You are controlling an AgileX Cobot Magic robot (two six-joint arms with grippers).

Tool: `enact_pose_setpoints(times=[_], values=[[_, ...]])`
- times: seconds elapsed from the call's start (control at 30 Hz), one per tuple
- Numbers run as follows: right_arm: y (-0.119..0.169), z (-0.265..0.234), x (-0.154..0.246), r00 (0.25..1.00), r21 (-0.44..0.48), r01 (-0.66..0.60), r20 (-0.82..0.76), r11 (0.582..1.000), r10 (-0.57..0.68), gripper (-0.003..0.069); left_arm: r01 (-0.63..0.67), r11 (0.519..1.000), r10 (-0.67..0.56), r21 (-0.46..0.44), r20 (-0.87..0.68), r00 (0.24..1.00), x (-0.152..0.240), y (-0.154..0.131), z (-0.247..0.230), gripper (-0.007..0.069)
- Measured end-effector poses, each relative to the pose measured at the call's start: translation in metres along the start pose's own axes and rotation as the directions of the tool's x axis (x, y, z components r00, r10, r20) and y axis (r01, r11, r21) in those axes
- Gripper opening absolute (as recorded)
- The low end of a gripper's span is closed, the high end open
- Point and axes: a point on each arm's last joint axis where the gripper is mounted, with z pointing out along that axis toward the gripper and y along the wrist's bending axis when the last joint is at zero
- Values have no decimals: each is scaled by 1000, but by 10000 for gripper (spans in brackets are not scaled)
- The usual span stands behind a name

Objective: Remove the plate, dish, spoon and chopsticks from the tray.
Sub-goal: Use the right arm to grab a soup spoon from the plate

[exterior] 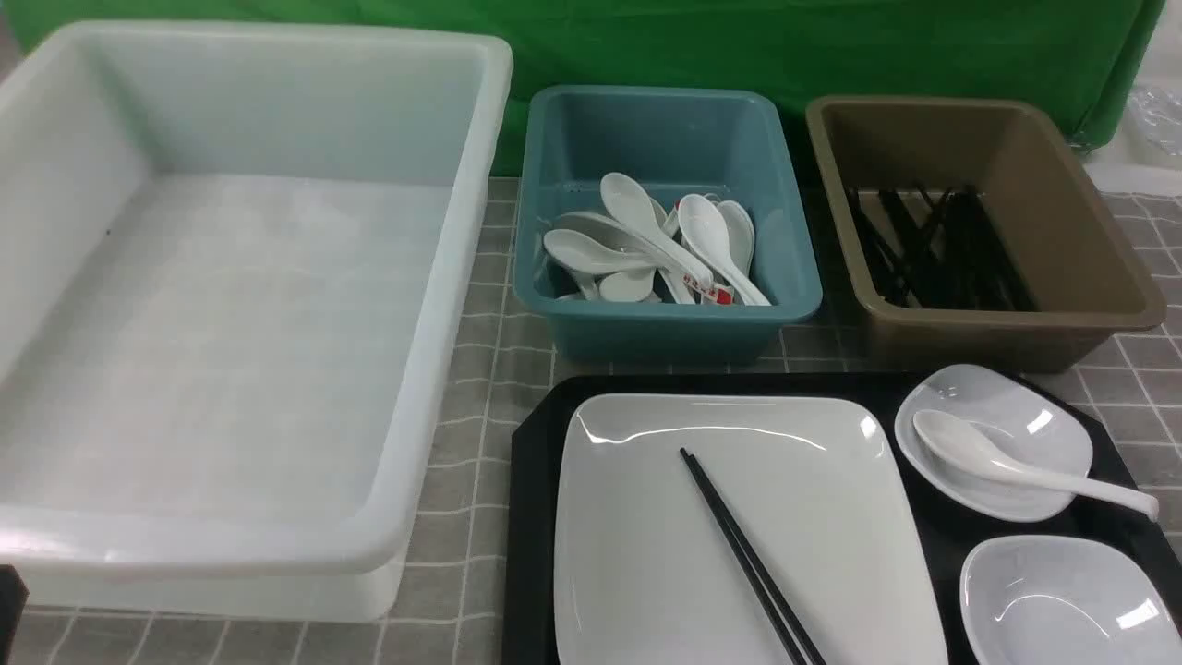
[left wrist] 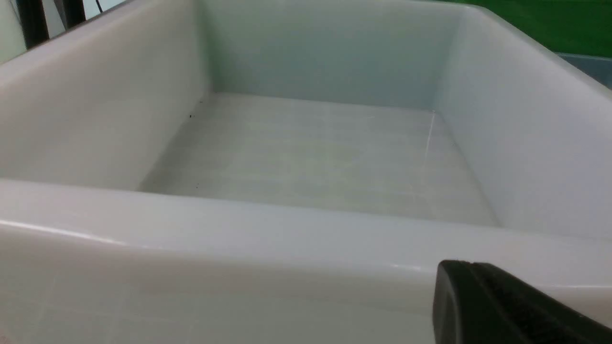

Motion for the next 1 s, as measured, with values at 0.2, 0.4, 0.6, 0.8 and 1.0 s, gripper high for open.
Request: enact_pose_setpoints(times=[0.2, 0.4, 0.6, 0.8, 1.0], values=[[0, 0, 0, 1000, 0, 0, 0, 1000, 0, 240, 0, 1000, 0, 0, 0, 1000, 0, 0, 0, 6], [0, 0, 0, 1000, 0, 0, 0, 1000, 0, 240, 0, 1000, 0, 0, 0, 1000, 0, 0, 0, 6], [0, 0, 0, 1000, 0, 0, 0, 1000, 0, 240, 59, 998, -59, 3, 47, 997, -4, 0, 0, 6], [0, 0, 0, 1000, 0, 0, 0, 1000, 0, 240, 444, 894, -448, 68, 190, 873, -18, 2, -2, 6], [0, 0, -1, 1000, -1, 0, 8, 1000, 0, 240, 553, 826, -549, 108, 373, 748, -33, 11, -7, 6]])
